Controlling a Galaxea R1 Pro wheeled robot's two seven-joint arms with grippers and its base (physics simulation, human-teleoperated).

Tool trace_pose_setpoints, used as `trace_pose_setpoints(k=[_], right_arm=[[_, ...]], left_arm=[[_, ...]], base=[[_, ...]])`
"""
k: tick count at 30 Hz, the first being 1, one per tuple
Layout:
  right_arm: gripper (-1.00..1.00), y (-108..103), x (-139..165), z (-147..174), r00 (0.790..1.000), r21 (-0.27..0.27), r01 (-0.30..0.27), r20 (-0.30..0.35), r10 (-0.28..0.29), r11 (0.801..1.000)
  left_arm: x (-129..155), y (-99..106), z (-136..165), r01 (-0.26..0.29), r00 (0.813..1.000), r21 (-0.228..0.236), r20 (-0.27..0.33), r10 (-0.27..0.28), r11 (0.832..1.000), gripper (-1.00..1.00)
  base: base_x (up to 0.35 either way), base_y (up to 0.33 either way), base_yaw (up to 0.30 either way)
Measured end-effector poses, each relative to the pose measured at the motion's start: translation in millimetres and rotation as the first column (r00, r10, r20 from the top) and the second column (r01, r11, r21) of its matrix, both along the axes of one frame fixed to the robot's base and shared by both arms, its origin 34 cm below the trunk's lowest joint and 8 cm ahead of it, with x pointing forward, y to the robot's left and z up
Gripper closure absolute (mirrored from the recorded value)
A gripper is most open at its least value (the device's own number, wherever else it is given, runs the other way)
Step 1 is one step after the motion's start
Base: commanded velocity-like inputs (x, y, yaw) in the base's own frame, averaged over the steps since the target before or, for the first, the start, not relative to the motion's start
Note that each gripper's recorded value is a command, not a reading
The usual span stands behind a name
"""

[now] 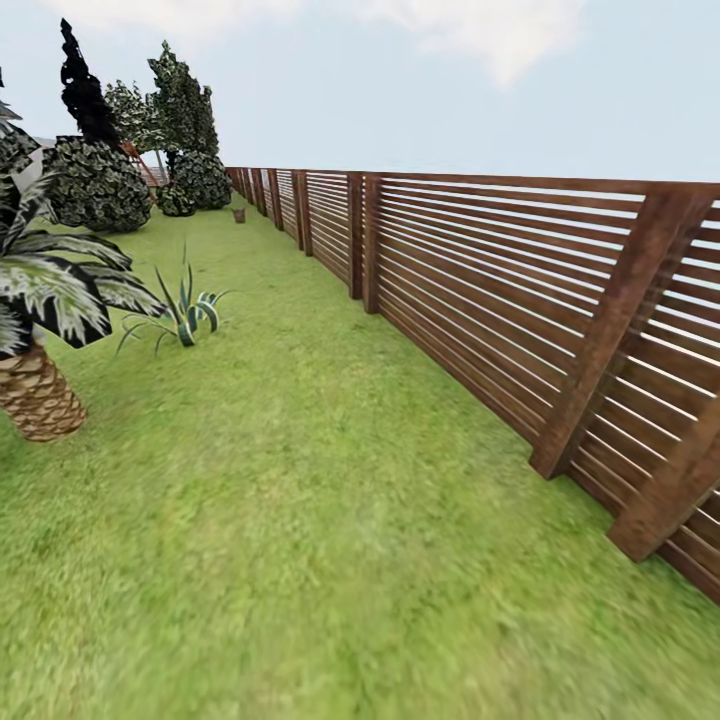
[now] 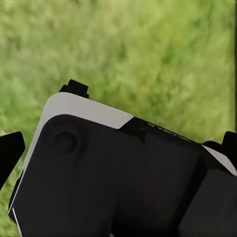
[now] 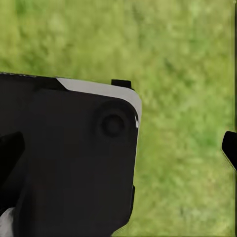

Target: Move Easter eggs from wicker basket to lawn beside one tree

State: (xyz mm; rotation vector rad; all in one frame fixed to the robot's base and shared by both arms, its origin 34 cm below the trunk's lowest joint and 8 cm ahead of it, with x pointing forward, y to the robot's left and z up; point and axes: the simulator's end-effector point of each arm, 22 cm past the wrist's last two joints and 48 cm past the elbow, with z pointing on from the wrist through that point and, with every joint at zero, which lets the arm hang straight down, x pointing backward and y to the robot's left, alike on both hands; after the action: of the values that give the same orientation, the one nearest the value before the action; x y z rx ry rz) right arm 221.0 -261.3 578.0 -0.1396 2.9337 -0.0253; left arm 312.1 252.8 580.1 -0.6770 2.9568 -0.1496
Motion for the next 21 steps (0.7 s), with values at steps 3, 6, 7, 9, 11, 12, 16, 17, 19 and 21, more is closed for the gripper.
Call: trace_pose_setpoints(k=[3, 6, 7, 9, 11, 12, 16, 17, 19, 21], right_arm=[[-1.0, -2, 1, 0, 1.0, -0.003, 0.002, 0.001, -0.002, 1.0], [-1.0, -1, 1, 0, 1.0, -0.002, -0.001, 0.001, 0.001, 1.0], [-1.0, -2, 1, 0, 1.0, -0.002, -0.002, 0.001, 0.002, 1.0], [-1.0, -1, 1, 0, 1.0, -0.001, -0.003, 0.0, 0.003, 1.0], [-1.0, 0, 1, 0, 1.0, 0.0, -0.002, 0.0, 0.002, 1.0], [-1.0, 2, 1, 0, 1.0, 0.002, -0.003, 0.0, 0.003, 1.0], [-1.0, 3, 0, 0, 1.0, 0.004, -0.006, -0.001, 0.006, 1.0], [-1.0, 3, 1, 0, 1.0, 0.005, -0.006, 0.0, 0.006, 1.0], [-1.0, 4, 1, 0, 1.0, 0.005, -0.006, -0.001, 0.006, 1.0], [-1.0, 3, 1, 0, 1.0, 0.003, -0.005, -0.001, 0.005, 1.0]], left_arm=[[0, 0, 0, -0.001, 1.0, 0.0, -0.001, 0.001, 1.0, -1.0], [-10, -3, -1, -0.001, 1.0, -0.007, -0.02, 0.001, 1.0, -1.0], [-12, -4, -2, -0.002, 1.0, -0.009, -0.024, 0.002, 1.0, -1.0], [-14, -5, -2, -0.003, 1.0, -0.011, -0.028, 0.002, 1.0, -1.0], [-14, -5, -2, -0.003, 1.0, -0.011, -0.029, 0.003, 1.0, -1.0], [-14, -2, -2, -0.003, 1.0, -0.008, -0.029, 0.003, 1.0, -1.0], [-15, -1, -2, -0.004, 1.0, -0.006, -0.031, 0.003, 1.0, -1.0], [-15, 0, -2, -0.004, 1.0, -0.005, -0.031, 0.004, 1.0, -1.0], [-15, 0, -2, -0.004, 0.999, -0.005, -0.031, 0.004, 1.0, -1.0], [-15, 0, -2, -0.004, 0.999, -0.005, -0.032, 0.004, 1.0, -1.0]], base=[[0.332, 0.0, 0.0], [0.332, 0.0, 0.0], [0.332, 0.0, 0.0], [0.332, 0.0, 0.0], [0.332, 0.0, 0.0], [0.332, 0.0, 0.0], [0.332, 0.0, 0.0], [0.332, 0.0, 0.0], [0.332, 0.0, 0.0], [0.332, 0.0, 0.0]])
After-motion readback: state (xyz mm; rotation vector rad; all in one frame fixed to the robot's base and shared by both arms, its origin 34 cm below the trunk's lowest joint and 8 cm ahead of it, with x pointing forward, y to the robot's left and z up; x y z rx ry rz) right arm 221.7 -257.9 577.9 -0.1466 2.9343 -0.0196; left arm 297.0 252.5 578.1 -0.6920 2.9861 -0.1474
